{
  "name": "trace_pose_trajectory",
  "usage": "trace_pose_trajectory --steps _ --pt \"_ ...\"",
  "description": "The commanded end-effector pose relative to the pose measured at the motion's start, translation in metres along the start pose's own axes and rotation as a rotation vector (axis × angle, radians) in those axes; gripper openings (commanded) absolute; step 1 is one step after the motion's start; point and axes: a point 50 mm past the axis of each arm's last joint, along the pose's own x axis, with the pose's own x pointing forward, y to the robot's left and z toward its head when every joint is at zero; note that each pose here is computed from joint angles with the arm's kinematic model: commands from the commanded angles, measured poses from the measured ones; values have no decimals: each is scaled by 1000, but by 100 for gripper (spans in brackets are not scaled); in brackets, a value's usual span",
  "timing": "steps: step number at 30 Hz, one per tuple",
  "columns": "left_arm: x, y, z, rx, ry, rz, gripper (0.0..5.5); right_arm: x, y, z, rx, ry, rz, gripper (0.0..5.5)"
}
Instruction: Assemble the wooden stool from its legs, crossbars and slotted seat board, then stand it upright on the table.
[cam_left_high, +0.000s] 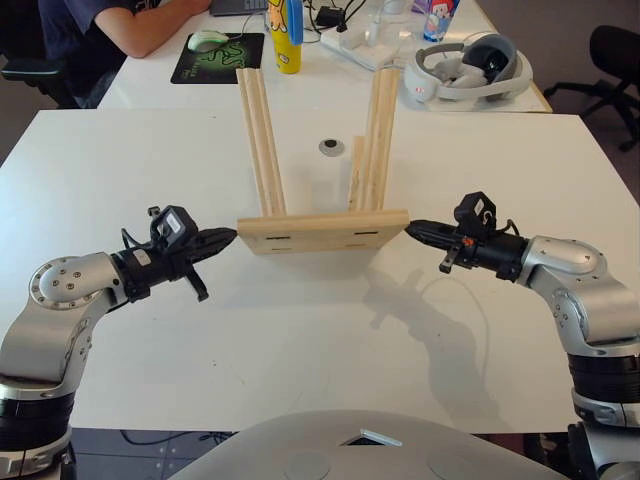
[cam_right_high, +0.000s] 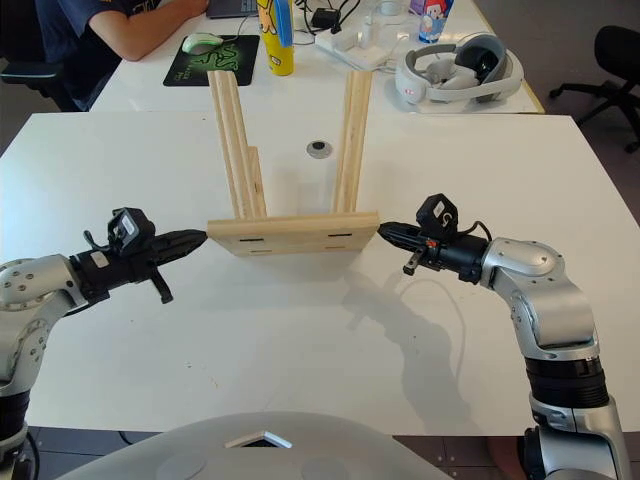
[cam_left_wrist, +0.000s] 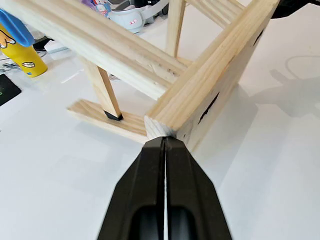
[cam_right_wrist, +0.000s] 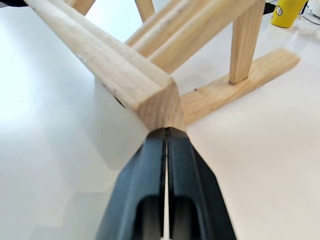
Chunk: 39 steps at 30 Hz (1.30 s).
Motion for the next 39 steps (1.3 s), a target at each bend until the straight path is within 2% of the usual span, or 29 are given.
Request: trace_pose_trajectory --steps 1,7,11,13,19,23,32,39 --pt "5 -3 1 8 -26 -18 0 9 -1 4 -33 -17 17 2" --pt "0 7 -12 -7 32 33 0 -1 -13 5 -68 33 32 2" --pt "-7 21 -24 -11 63 107 0 -3 -30 2 -83 49 -66 2" --pt "-6 24 -33 6 99 136 0 1 -34 -10 -119 95 -108 2" --pt "16 9 -66 113 239 99 0 20 -23 -45 -191 200 -131 2" --pt "35 -1 -86 130 275 101 0 42 -17 -56 -207 191 -186 2" --pt "58 -8 -89 125 238 75 0 55 -10 -62 -205 202 -155 2" --pt "58 -27 -85 110 242 -57 0 59 -3 -58 -192 181 -111 2"
